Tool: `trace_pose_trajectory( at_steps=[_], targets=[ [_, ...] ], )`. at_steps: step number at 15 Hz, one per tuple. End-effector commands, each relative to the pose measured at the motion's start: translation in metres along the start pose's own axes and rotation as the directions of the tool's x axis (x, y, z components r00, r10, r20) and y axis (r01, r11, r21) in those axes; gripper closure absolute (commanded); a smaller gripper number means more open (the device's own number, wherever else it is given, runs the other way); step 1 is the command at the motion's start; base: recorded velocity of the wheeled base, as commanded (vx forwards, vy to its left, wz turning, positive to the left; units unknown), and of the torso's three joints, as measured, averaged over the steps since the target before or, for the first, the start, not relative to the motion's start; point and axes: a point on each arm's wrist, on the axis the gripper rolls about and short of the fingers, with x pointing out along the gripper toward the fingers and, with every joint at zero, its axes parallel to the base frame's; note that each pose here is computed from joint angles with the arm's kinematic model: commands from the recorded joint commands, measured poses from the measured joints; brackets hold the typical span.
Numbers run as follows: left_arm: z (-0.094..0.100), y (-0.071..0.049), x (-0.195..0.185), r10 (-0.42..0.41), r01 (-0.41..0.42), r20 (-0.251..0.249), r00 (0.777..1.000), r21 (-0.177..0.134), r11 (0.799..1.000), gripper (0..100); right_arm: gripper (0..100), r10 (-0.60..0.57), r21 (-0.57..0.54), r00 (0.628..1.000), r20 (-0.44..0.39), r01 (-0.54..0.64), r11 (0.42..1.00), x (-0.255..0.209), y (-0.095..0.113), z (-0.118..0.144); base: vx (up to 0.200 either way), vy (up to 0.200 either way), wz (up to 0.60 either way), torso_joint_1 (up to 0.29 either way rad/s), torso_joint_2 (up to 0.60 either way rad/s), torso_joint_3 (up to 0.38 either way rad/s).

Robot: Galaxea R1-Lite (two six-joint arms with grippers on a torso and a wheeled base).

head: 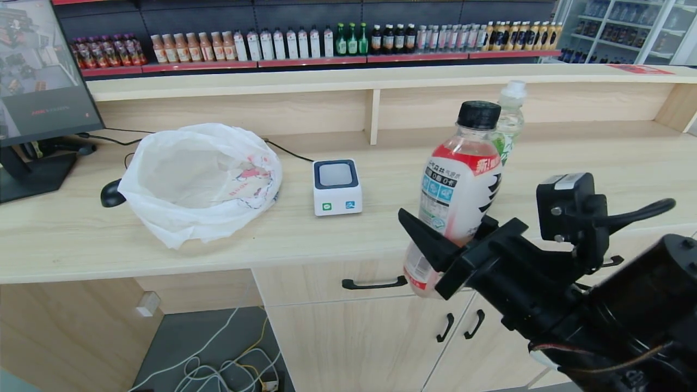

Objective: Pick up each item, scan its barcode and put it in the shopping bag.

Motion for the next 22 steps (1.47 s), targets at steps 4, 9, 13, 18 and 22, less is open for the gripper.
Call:
trace_pose_trajectory(
  at_steps=[4,9,13,18,22],
  targets=[
    [0.000,0.000,0.000,0.002,-0.002,0.000,1.000,0.003,1.000,0,100,-0.154,-0.082,0.985,0.074,0.160,0.984,0.014,-0.043,0.013,0.000,0.000,0.00,0.000,0.00,0.000],
    [0.000,0.000,0.000,0.000,0.000,0.000,1.000,0.000,1.000,0,100,-0.231,-0.118,0.963,0.137,0.247,0.962,0.025,-0.068,0.023,0.000,0.000,0.00,0.000,0.00,0.000],
    [0.000,0.000,0.000,0.002,-0.002,0.000,1.000,-0.008,1.000,0,100,-0.259,-0.120,0.950,0.175,0.281,0.952,0.035,-0.081,0.027,0.000,0.200,0.00,0.001,0.00,0.001],
    [0.000,0.000,0.000,0.002,-0.002,0.000,1.000,-0.006,1.000,0,100,-0.273,-0.122,0.941,0.200,0.301,0.946,0.035,-0.087,0.034,0.000,0.200,0.00,0.008,0.01,0.000],
    [0.000,0.000,0.000,0.002,-0.002,0.000,1.000,-0.008,1.000,0,100,-0.279,-0.127,0.939,0.201,0.307,0.943,0.035,-0.089,0.034,0.000,0.200,0.00,0.004,0.00,0.006]
  ],
)
